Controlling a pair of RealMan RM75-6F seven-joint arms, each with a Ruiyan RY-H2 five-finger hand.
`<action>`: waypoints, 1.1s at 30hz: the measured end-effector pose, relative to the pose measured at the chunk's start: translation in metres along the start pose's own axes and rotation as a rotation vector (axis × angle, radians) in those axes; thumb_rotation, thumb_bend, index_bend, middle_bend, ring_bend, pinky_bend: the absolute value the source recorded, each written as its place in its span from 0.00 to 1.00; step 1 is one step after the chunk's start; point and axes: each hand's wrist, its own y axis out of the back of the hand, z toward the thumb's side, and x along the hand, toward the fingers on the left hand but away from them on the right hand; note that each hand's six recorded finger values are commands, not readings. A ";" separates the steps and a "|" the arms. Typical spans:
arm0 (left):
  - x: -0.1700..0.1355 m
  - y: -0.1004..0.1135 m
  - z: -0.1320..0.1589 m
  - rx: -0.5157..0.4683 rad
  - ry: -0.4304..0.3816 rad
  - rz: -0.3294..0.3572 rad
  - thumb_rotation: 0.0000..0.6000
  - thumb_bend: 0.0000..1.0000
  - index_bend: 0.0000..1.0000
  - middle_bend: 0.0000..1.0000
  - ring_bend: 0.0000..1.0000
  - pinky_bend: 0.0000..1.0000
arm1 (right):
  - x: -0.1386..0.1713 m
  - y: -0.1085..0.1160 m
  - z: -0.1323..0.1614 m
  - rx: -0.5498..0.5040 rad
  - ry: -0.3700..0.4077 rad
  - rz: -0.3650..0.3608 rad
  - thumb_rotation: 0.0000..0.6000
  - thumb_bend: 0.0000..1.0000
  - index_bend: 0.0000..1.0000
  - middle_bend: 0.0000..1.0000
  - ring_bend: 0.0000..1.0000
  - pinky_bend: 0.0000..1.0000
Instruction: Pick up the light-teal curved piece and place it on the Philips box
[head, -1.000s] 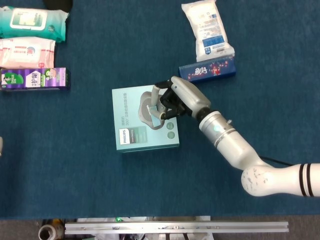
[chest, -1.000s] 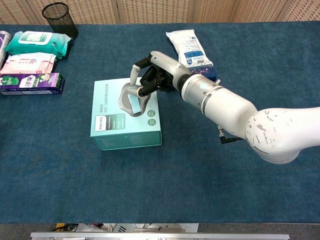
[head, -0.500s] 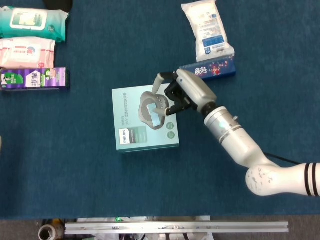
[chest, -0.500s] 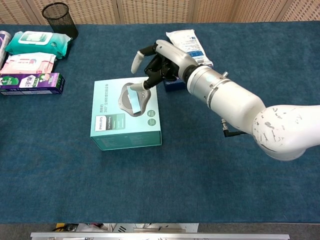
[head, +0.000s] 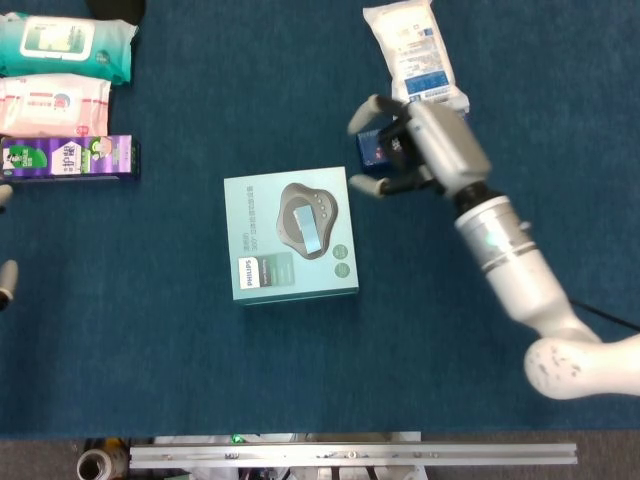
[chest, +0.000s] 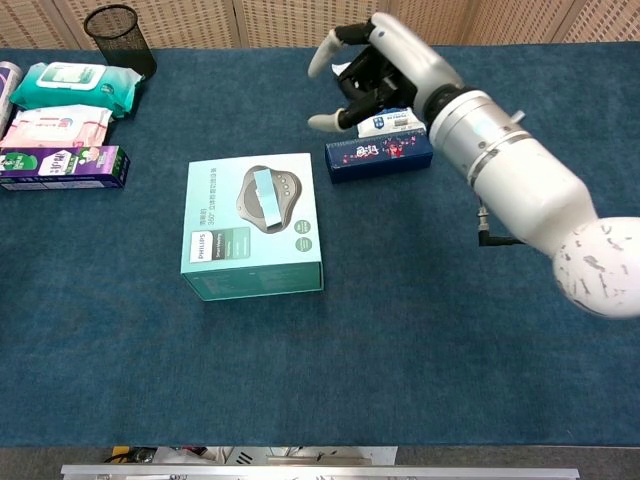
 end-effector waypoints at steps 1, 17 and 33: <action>0.002 -0.001 0.002 -0.003 -0.017 -0.008 1.00 0.39 0.14 0.34 0.33 0.25 | 0.002 0.007 -0.003 0.014 0.000 -0.018 1.00 0.22 0.46 0.86 0.90 1.00; 0.034 -0.028 0.060 0.010 -0.385 -0.260 1.00 0.41 0.18 0.87 0.80 0.68 | 0.063 0.103 -0.050 0.147 -0.109 -0.099 1.00 0.68 0.46 0.80 0.86 1.00; 0.062 -0.053 0.131 0.072 -0.624 -0.390 1.00 0.65 0.21 1.00 1.00 0.90 | 0.083 0.132 -0.070 0.158 -0.171 -0.145 1.00 0.68 0.45 0.80 0.86 1.00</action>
